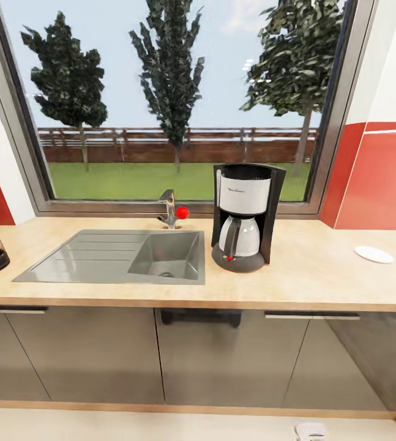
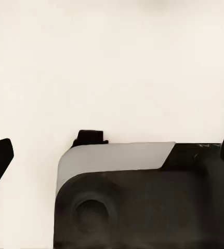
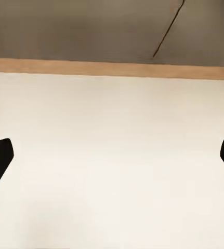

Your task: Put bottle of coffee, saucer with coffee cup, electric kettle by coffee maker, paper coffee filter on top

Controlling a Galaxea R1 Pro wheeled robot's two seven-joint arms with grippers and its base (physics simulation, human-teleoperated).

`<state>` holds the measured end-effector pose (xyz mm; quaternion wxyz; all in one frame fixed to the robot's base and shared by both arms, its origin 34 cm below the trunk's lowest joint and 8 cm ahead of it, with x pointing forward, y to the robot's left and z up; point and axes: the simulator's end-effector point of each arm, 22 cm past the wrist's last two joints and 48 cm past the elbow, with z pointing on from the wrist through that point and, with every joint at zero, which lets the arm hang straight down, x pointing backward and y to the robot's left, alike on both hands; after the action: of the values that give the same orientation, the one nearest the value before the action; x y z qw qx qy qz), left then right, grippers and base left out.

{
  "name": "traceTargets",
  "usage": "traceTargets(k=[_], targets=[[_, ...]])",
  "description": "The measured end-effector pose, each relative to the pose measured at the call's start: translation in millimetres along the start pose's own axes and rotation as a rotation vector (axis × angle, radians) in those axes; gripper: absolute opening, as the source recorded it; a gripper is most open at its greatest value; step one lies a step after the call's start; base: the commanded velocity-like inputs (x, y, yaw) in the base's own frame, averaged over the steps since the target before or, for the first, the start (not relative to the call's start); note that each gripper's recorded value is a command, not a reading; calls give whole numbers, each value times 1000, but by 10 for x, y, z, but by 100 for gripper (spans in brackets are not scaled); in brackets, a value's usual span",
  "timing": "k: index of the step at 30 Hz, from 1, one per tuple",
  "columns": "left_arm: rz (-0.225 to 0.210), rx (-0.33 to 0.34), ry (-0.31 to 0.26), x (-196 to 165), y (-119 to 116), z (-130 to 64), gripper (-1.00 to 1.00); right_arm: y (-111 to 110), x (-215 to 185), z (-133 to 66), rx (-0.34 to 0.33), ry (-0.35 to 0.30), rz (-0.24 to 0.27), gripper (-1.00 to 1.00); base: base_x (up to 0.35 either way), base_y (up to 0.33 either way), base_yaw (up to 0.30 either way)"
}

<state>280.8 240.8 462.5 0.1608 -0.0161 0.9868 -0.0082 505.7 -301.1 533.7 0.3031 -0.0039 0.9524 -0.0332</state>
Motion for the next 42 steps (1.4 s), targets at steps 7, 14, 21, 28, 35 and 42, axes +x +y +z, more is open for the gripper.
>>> traceTargets(k=[7,14,21,28,35,42], targets=[[-4,-5,-6,-26,24,0,100,-2,425,-80,-2,54,-6,100,0,0,0],[-6,-4,-7,-30,16,0,100,-2,427,-79,-2,55,-7,100,0,0,85],[-6,-3,-8,-31,15,-1,100,0,436,-80,-2,57,-7,100,0,0,211],[-6,-3,-8,-31,14,-1,100,-5,437,-80,-1,57,-7,100,0,0,234],[-6,-3,-8,-31,14,-1,100,-8,437,-80,-1,57,-7,100,0,0,239],[-6,-3,-8,-31,14,-1,100,-10,437,-80,0,57,-7,100,0,0,240]])
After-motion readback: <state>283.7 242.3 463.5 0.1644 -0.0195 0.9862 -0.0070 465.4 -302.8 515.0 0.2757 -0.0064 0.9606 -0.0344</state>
